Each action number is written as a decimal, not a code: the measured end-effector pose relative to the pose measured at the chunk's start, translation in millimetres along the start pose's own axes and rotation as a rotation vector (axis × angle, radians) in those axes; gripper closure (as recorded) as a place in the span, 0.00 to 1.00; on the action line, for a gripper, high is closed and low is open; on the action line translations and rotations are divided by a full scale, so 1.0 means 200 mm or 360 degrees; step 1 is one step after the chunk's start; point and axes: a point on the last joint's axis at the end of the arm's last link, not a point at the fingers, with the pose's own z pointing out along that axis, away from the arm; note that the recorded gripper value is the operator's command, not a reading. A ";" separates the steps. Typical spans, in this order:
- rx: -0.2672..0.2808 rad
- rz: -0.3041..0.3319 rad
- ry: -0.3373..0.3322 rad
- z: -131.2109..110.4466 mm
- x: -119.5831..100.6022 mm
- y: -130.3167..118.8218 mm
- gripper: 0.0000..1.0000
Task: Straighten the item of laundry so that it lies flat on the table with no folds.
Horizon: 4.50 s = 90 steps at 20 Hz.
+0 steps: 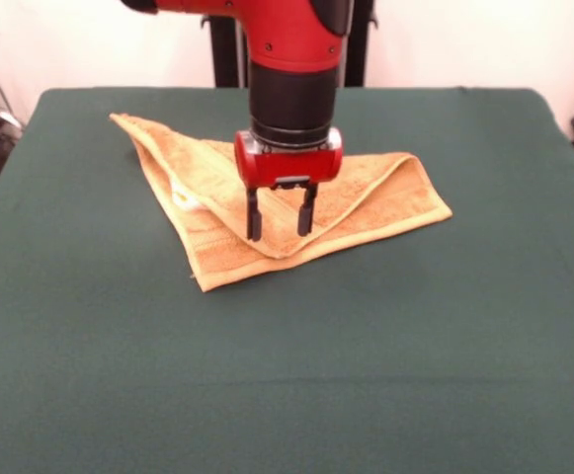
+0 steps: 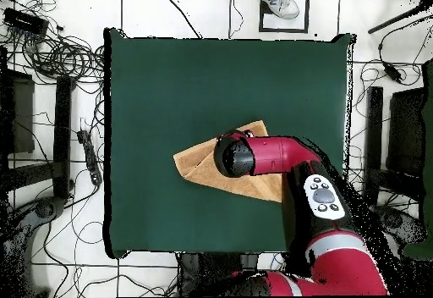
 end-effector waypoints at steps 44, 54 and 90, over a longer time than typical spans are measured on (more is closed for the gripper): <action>0.0043 0.0018 0.0114 -0.14 -0.03 0.08 1.00; 0.0090 0.0056 0.0294 -0.08 0.11 0.16 1.00; -0.0005 0.0301 0.0701 -0.35 0.51 0.23 1.00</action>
